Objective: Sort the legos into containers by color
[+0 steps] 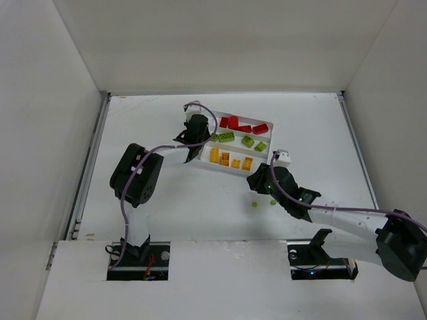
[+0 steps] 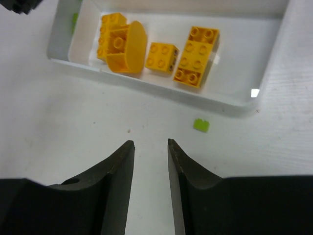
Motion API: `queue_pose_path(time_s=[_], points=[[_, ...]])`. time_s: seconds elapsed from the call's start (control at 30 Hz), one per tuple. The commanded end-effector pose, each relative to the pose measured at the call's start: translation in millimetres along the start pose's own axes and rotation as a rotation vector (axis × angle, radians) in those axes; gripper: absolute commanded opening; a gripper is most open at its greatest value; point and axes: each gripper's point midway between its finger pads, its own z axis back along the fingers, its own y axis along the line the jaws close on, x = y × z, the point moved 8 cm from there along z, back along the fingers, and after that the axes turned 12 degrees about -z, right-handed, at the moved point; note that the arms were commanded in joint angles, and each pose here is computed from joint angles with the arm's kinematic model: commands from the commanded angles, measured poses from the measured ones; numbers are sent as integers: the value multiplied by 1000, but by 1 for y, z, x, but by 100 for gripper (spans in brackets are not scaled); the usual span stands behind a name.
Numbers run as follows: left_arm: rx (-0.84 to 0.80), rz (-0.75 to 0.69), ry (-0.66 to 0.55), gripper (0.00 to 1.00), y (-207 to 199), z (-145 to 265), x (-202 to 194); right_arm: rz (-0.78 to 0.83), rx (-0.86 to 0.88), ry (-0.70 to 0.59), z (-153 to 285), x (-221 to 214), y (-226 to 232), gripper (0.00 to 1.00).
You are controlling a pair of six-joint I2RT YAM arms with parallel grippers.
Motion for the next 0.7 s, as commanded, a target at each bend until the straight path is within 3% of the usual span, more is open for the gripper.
queue_pose_path(time_s=[0.0,0.17,0.37,0.43,0.57,0.67], points=[[23,-16,-42,19,0,-7,19,-30,-37,-22,5,-6,-14,41],[58,-40,-51,23,1,-14,21,-35,-75,-28,11,-8,-22,46],[58,-45,-55,42,4,-10,23,-37,-204,-91,26,-2,-38,43],[52,-32,-66,45,5,-4,27,-36,-242,-93,31,-2,-45,38],[3,-25,-98,45,-5,23,35,-65,-314,-75,38,-4,-54,15],[-56,-35,-115,45,-19,53,30,-79,-418,-63,39,-8,-64,15]])
